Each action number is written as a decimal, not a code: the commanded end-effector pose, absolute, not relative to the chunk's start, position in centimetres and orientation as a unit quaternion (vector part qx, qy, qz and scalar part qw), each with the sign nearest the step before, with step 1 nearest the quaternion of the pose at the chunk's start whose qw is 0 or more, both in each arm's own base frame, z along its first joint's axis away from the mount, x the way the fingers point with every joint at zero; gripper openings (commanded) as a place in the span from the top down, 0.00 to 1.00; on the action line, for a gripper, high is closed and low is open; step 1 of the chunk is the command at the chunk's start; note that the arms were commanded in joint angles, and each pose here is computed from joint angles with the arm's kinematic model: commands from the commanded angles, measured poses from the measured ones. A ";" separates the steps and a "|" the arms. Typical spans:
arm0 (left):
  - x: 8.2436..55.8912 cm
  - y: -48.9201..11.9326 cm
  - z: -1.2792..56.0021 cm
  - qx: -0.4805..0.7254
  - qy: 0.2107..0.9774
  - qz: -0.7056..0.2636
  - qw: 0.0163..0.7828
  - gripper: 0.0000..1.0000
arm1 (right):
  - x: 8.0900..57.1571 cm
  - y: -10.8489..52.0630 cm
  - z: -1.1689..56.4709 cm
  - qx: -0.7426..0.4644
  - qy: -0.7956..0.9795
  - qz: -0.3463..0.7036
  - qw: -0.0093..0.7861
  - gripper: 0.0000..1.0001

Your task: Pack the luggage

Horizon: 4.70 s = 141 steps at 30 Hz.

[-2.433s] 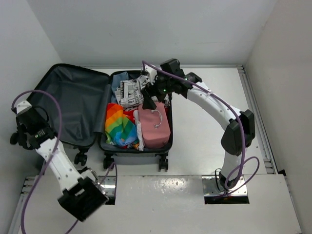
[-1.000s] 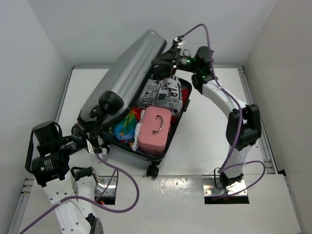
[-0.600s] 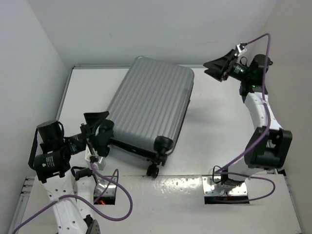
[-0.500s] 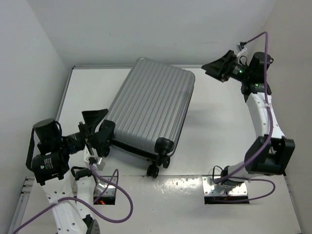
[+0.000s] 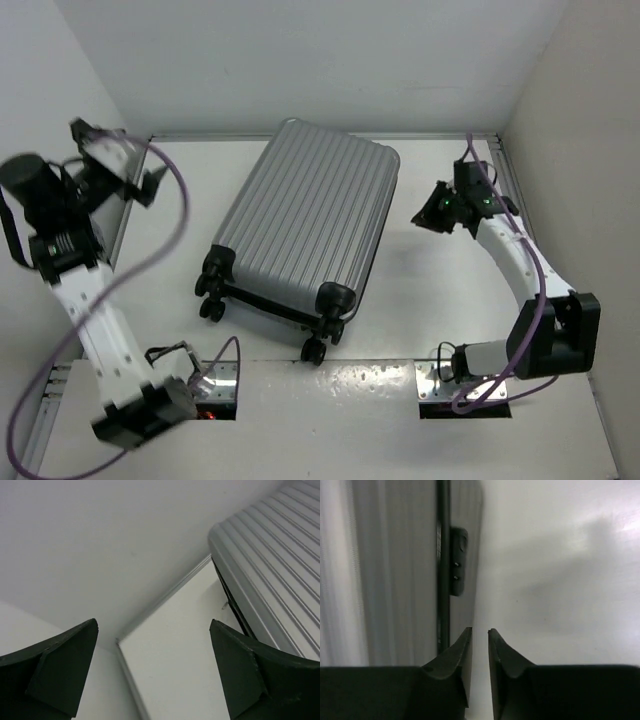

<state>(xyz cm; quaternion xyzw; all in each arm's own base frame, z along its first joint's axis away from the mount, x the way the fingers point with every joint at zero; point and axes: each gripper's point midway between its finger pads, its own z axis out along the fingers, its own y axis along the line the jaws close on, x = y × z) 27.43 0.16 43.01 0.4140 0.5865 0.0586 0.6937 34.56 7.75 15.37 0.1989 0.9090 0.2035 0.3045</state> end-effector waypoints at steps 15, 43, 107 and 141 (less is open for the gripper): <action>39.6 3.0 23.0 0.075 0.861 -0.062 0.498 0.00 | 33.6 21.4 8.4 0.200 0.944 0.215 0.153 0.89; 30.8 -8.8 17.3 0.387 0.802 -0.205 0.407 0.07 | 47.4 20.1 14.3 0.093 0.881 0.383 0.261 0.48; 33.0 -2.2 11.8 0.566 0.615 -0.292 0.465 0.48 | 40.8 21.8 11.3 -0.035 0.888 0.426 0.169 0.34; 23.8 -2.5 13.9 0.658 0.594 -0.155 0.436 1.00 | 39.4 18.6 20.4 -0.048 0.853 0.462 0.237 0.42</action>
